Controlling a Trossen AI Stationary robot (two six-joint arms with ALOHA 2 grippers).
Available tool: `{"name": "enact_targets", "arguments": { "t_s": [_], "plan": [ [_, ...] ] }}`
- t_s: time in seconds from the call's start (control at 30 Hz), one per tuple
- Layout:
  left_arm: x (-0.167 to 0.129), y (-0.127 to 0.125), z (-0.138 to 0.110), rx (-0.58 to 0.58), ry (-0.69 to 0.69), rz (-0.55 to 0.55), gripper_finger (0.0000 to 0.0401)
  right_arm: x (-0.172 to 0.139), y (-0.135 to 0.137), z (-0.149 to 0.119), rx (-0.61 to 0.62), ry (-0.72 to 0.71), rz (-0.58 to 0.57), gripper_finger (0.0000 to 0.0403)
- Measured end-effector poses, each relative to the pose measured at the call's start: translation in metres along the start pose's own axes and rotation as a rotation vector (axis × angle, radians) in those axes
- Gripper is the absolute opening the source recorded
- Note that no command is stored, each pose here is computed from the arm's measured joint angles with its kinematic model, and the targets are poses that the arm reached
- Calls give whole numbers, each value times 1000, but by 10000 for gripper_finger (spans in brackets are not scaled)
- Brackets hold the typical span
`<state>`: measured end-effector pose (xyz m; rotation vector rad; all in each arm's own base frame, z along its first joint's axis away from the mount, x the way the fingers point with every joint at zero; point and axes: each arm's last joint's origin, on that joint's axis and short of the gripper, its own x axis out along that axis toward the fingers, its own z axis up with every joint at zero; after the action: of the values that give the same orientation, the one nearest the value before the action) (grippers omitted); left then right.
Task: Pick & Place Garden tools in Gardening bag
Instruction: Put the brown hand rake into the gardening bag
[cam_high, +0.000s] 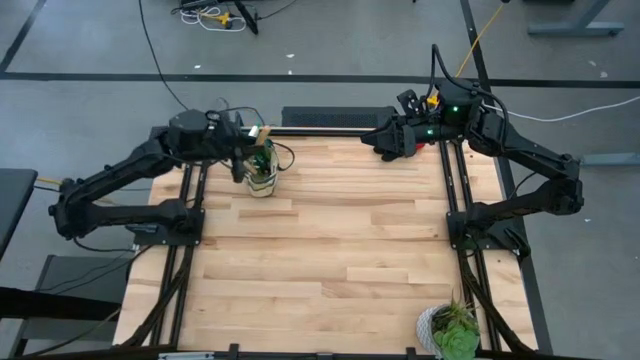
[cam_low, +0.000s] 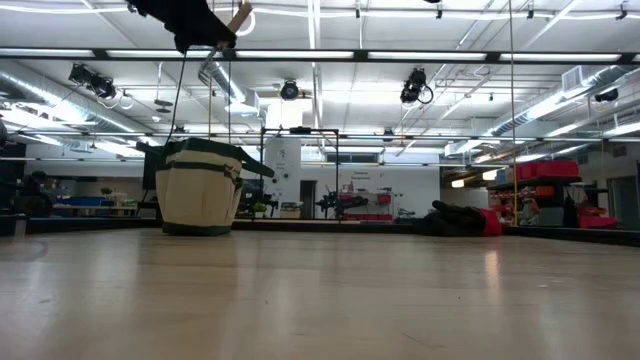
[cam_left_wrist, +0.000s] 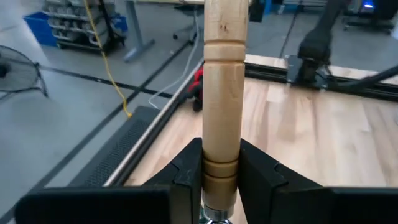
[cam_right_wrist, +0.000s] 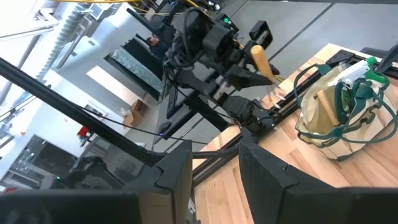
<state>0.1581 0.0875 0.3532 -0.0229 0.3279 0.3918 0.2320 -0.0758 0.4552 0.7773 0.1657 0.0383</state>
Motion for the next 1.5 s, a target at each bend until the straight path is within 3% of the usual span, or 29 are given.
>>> {"name": "enact_targets", "arguments": {
  "t_s": [0.37, 0.53, 0.83, 1.23, 1.5],
  "plan": [
    [31, 9, -59, -7, 15, 99, 83, 0, 0, 0, -1, 0, 0, 132],
    [36, 14, -73, -13, 5, 156, 83, 0, 0, 0, -4, 0, -1, 132],
    [38, 17, -76, -15, -5, 177, 84, 0, 0, 0, -20, 0, -1, 132],
    [68, 22, -97, -82, 153, 201, 85, 0, -1, 0, -29, -17, -20, 132],
    [68, 23, -95, -80, 130, 231, 86, 0, 0, 0, -30, -17, -19, 132]
  ]
}}
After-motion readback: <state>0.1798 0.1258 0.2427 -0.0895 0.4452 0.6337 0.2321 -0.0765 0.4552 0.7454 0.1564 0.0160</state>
